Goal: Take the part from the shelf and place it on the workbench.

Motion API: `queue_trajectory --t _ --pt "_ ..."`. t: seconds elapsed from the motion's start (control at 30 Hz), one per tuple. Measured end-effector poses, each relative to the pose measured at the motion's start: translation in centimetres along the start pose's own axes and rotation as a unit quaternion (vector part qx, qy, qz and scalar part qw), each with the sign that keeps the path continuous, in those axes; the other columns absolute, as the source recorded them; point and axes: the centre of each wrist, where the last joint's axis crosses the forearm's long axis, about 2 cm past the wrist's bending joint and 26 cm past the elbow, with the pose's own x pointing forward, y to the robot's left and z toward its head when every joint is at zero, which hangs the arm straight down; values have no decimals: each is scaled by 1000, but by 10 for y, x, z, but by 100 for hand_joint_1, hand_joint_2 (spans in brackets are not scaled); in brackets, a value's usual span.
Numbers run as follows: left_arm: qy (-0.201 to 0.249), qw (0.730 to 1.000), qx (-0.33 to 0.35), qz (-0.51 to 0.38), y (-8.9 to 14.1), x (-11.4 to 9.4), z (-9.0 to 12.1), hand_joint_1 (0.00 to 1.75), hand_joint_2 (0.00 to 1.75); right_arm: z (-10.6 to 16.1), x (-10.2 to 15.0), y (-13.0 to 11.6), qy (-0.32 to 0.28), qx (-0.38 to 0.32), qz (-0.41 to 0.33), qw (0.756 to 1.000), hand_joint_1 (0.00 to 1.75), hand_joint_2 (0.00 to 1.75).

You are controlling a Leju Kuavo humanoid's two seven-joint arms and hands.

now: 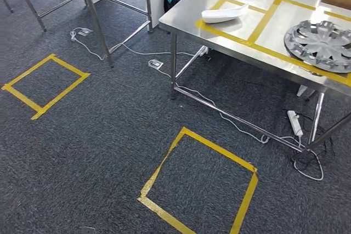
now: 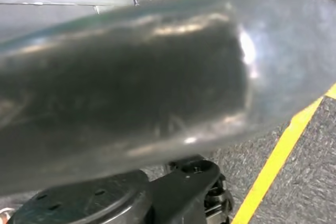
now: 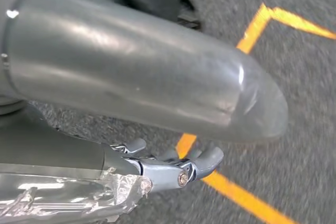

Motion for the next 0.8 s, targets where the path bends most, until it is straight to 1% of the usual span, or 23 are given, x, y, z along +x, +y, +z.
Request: queue_trajectory --t 0.43,0.6,0.7,0.8 --pt "-1 1000 1 -13 -3 -4 2 0 0 0 -1 -1 0 4 4 1000 0 0" --pt "-3 1000 1 -13 -3 -2 1 0 0 3 -4 -1 4 5 4 1000 0 0" --pt "-2 1000 2 -14 -3 -4 2 0 0 2 -3 -1 3 5 4 1000 0 0" --pt "-7 1000 1 -19 -6 -1 1 0 0 1 -2 -1 2 5 5 1000 0 0"
